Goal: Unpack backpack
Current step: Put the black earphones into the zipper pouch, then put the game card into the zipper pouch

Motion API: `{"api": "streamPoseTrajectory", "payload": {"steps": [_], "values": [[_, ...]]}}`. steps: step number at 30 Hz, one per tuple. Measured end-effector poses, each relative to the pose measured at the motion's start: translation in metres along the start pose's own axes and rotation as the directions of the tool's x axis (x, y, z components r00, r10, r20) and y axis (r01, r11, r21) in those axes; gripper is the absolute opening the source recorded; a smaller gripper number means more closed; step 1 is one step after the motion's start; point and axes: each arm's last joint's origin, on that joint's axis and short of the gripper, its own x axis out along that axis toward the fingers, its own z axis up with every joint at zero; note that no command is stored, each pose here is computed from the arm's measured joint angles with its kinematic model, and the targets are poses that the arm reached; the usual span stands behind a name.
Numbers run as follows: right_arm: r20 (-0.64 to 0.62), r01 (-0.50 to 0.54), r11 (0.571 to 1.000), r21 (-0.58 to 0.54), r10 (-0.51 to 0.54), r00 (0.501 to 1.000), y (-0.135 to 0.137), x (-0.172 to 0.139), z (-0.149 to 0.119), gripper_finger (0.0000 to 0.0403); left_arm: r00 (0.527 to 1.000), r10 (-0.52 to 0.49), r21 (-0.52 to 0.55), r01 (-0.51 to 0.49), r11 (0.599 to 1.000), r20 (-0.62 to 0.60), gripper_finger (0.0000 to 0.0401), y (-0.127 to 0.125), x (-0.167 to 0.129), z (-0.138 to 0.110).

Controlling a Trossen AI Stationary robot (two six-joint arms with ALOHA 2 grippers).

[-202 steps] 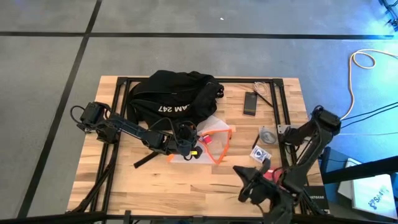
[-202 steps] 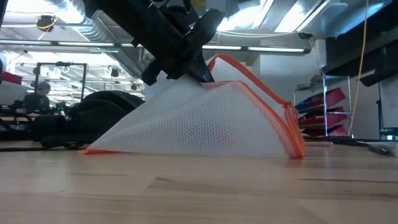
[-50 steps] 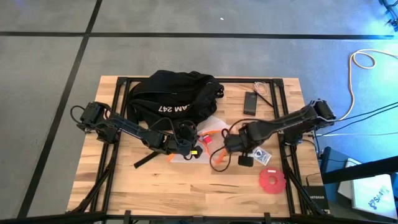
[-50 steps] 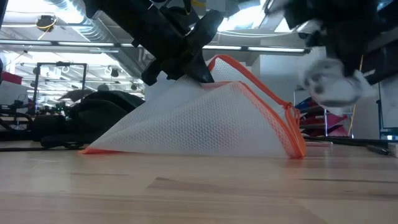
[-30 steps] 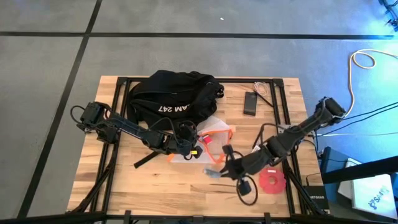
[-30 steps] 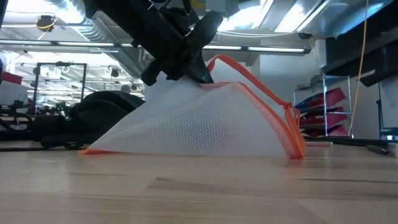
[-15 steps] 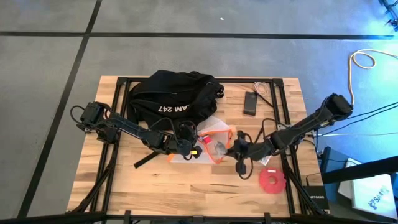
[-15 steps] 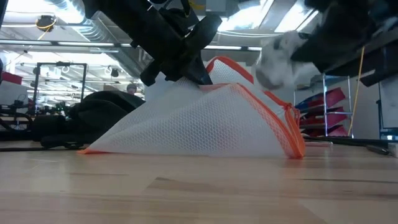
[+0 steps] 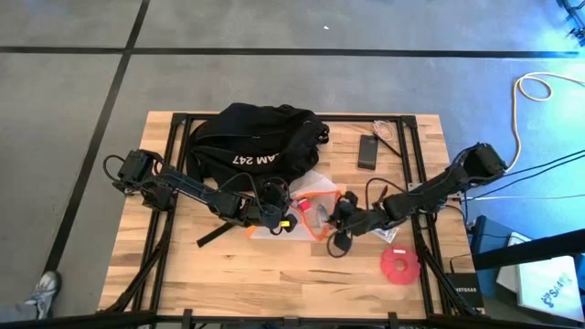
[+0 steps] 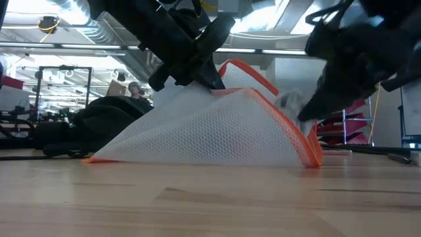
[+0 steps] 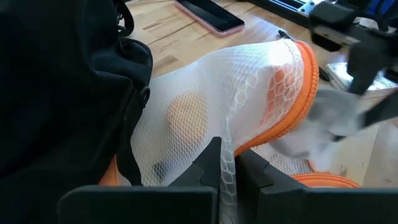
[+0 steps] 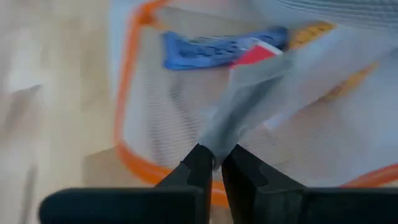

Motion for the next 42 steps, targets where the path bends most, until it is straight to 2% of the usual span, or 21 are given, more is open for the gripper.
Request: {"api": "streamPoseTrajectory", "payload": {"steps": [3,7,11,15,23,28,35,38,40,42], "values": [[0.004,0.030,0.999,0.029,-0.030,1.000,-0.005,0.004,0.002,0.0055,1.000,0.000,0.000,0.000,1.000,0.000,0.0000,0.000,0.000,0.000],[0.032,0.043,0.998,0.046,-0.044,0.999,-0.007,0.006,0.006,0.0124,1.000,0.000,0.000,0.000,1.000,0.000,0.0000,0.000,0.000,0.000],[0.041,0.098,0.995,0.030,-0.099,0.994,-0.007,0.006,0.008,0.0188,1.000,0.000,0.000,0.000,1.000,0.000,0.0000,0.000,0.000,0.000],[-0.028,0.066,0.997,-0.030,-0.067,0.997,-0.002,0.003,0.015,0.0220,1.000,0.000,0.000,0.000,1.000,0.000,0.0000,0.000,0.000,0.000],[-0.041,0.065,0.993,-0.100,-0.069,0.997,0.006,-0.001,0.029,0.0224,1.000,0.000,0.000,0.000,1.000,0.000,0.0000,0.000,0.000,0.000],[-0.077,0.150,0.981,-0.127,-0.160,0.984,-0.001,-0.002,0.023,0.0222,1.000,0.000,0.000,0.000,1.000,0.000,0.0000,0.000,0.000,0.000],[-0.130,0.192,0.975,-0.114,-0.207,0.970,-0.003,0.007,0.013,0.0178,1.000,0.000,0.000,0.000,1.000,0.000,0.0000,0.000,0.000,0.000],[-0.213,0.122,0.990,-0.073,-0.135,0.968,-0.001,0.009,0.009,0.0162,1.000,0.000,0.000,0.000,1.000,0.000,0.0000,0.000,0.000,0.000],[-0.298,0.022,1.000,0.008,-0.018,0.954,0.002,0.008,0.006,0.0154,1.000,0.001,0.001,-0.001,1.000,-0.001,0.0000,0.000,0.000,0.000],[-0.401,-0.092,0.987,0.130,0.137,0.906,0.007,0.007,0.003,0.0151,1.000,0.002,0.002,-0.002,1.000,-0.002,0.0000,0.000,0.000,0.000]]}}
